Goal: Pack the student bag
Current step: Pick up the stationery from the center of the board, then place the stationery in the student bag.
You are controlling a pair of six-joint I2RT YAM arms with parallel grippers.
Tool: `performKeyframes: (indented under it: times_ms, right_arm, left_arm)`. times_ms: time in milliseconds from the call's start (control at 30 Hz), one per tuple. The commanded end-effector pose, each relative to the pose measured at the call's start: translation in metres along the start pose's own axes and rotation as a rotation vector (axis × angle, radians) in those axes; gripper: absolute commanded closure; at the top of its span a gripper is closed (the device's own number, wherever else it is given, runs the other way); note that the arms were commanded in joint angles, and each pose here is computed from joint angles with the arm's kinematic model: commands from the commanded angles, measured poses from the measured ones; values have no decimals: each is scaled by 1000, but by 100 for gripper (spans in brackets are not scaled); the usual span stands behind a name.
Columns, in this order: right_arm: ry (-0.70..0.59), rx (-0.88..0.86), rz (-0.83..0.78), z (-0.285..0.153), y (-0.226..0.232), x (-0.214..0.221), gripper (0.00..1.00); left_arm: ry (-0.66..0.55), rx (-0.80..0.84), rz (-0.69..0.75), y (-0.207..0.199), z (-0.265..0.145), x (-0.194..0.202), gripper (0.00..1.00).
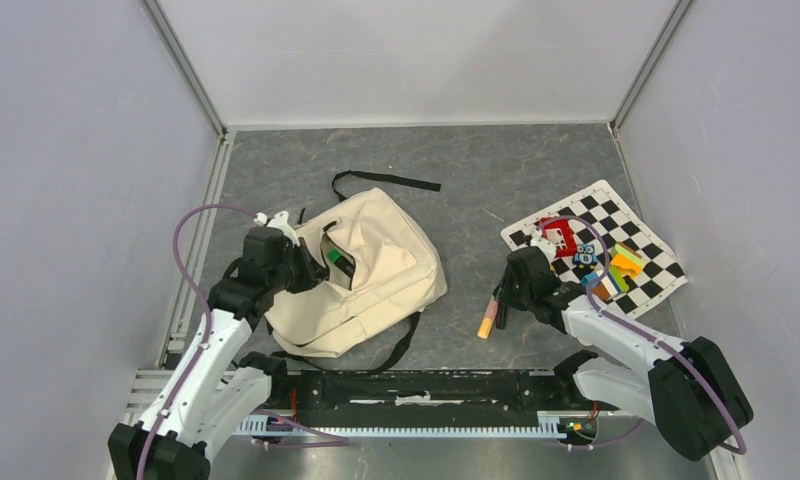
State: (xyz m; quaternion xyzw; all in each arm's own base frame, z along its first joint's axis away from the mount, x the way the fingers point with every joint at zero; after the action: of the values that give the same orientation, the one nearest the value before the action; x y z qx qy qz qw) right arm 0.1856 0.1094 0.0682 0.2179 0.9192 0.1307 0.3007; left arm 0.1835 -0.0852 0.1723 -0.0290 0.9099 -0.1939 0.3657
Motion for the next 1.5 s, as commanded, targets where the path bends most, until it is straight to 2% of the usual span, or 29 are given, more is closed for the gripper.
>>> performKeyframes:
  times_ms: [0,167,300,533,667,767,967,1133,1300,1467]
  right_arm:
    - [8,117,-55,4,-28,11,70]
    - [-70,133,-96,-4,-25,-5,87]
    - [-133,78,-163,-14,-16,-21,100]
    - [-222,-56,-295,-37,8,-46,100]
    - [-240,-191,-340,-54,35,-57,100]
    - [-232,-354,-370,-69,71,-59,100]
    - [-298,-601,-460,-117,168,-59,100]
    - [-344,-716,-558,-143,243,-44,100]
    - [-311,-862,-579,-145,304,-22,100]
    - [-214,-900,-632,-122,345,1,100]
  left_arm:
    - [-78,8,52,-2,-8,-17,98]
    - [-82,15,52,-3,-9,-17,98]
    - [-86,19,50,-3,-10,-16,98]
    - [-87,-7,48,0,-10,-16,98]
    - [-92,-15,44,1,-10,-16,98]
    - [-97,-22,41,1,-11,-16,98]
    - [-107,-34,40,2,-12,-17,98]
    - [-120,-43,39,3,-14,-18,98]
    - [-134,-45,42,4,-17,-19,98]
    - [-136,-45,43,3,-17,-19,98]
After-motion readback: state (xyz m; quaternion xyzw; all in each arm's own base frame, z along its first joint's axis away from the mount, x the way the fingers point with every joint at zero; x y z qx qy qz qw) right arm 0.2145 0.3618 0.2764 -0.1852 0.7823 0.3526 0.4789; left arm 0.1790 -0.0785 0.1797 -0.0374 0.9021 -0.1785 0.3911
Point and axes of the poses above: each gripper's point midway between its finger pads, its own z axis out along the fingers, its own y axis along the line the jaws close on, x = y × z, the point moved 6 cm from there along -z, back along the fingers, and after that the axes turned 8 degrees about z, right-handed, at the moved point
